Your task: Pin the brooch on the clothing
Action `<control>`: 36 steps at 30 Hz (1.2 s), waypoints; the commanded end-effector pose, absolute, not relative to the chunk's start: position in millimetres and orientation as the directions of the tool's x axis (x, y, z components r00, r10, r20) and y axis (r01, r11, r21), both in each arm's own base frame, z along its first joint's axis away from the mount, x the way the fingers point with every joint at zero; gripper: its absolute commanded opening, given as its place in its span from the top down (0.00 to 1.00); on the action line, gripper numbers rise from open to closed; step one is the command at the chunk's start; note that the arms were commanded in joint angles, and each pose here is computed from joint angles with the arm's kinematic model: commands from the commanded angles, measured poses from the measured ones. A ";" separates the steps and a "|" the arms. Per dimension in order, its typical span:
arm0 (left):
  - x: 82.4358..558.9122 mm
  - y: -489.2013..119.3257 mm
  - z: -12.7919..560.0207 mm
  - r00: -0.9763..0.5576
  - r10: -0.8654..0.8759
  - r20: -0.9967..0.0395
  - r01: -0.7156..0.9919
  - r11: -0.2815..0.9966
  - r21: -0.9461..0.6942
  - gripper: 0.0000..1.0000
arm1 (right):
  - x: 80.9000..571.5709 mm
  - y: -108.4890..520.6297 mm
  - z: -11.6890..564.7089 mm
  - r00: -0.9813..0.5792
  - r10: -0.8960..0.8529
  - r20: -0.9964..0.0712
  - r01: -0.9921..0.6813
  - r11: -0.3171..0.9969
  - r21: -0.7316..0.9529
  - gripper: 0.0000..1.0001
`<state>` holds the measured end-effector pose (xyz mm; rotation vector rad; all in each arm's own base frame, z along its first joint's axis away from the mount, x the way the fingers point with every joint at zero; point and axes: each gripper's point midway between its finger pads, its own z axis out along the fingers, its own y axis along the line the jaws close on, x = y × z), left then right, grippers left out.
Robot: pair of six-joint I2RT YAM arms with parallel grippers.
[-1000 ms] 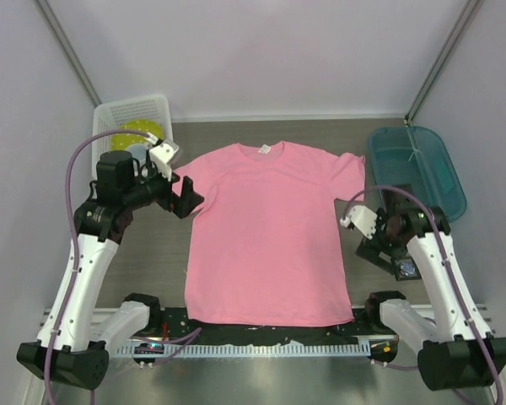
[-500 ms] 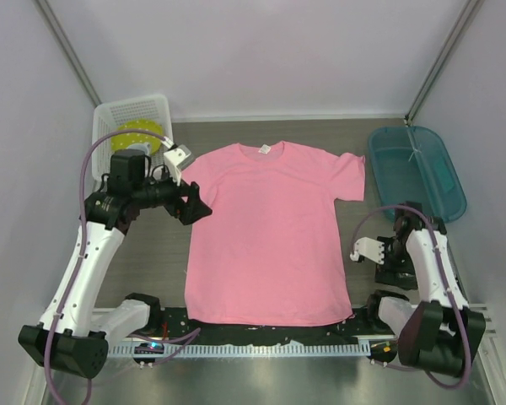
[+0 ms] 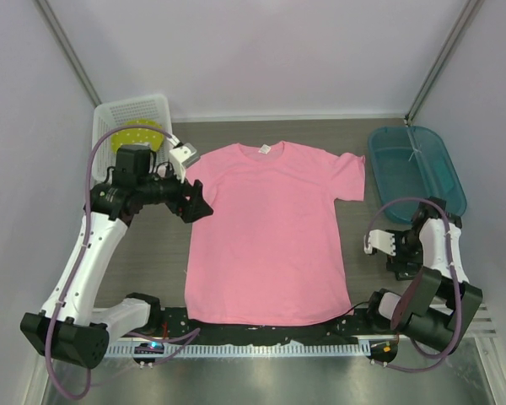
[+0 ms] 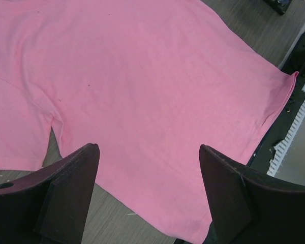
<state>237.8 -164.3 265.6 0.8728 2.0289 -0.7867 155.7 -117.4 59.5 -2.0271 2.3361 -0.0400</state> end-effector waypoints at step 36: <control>244.4 -166.3 270.8 -0.433 0.336 -0.837 0.805 0.562 -0.191 0.18 | 159.2 -120.3 25.5 -0.158 -0.987 0.005 -0.973 0.154 -0.173 0.47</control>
